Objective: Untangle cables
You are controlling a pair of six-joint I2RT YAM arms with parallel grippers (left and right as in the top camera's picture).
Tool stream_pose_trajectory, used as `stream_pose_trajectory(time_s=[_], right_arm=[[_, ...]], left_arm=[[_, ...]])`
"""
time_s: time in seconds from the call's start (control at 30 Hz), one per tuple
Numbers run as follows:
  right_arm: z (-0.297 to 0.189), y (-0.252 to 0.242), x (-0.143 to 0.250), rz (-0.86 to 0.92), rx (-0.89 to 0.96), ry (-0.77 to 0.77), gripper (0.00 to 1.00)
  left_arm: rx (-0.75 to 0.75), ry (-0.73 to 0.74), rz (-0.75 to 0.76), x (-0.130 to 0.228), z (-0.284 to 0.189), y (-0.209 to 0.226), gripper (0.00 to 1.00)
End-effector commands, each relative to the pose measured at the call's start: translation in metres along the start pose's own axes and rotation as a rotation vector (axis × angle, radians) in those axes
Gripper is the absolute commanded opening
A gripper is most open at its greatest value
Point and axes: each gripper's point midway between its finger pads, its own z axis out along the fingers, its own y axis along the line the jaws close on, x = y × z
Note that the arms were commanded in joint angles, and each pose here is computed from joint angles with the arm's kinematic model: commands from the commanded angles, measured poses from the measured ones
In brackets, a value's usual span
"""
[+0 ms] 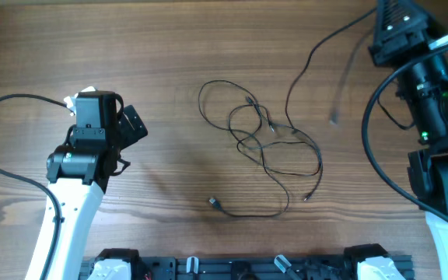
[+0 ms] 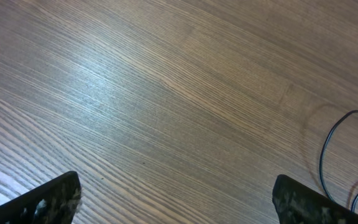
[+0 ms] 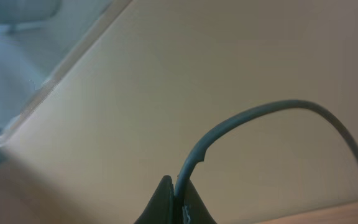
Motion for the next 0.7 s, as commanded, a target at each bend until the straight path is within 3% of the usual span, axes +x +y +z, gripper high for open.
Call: stream_pose_trajectory(time_s=[0.0,0.17,0.3,0.5,0.67], right_arm=[[-0.010,-0.039,-0.034,-0.076,0.244,-0.183,0.04],[-0.045,-0.100,-0.071,-0.216,0.619,-0.350,0.04],[-0.076,-0.151,-0.086,-0.239,0.829,-0.361,0.04],[-0.140,-0.218,-0.111,-0.228,1.112,-0.384,0.04],[-0.190,-0.264,-0.123,-0.097,1.215,-0.402,0.04]], left_arm=[[0.000,-0.002,-0.026,-0.001,0.000,0.001,1.00],[-0.001,-0.002,-0.026,-0.001,0.000,0.002,1.00],[-0.001,-0.002,-0.026,-0.001,0.000,0.002,1.00],[-0.001,-0.002,-0.026,-0.001,0.000,0.002,1.00],[0.000,-0.002,-0.026,-0.001,0.000,0.002,1.00]])
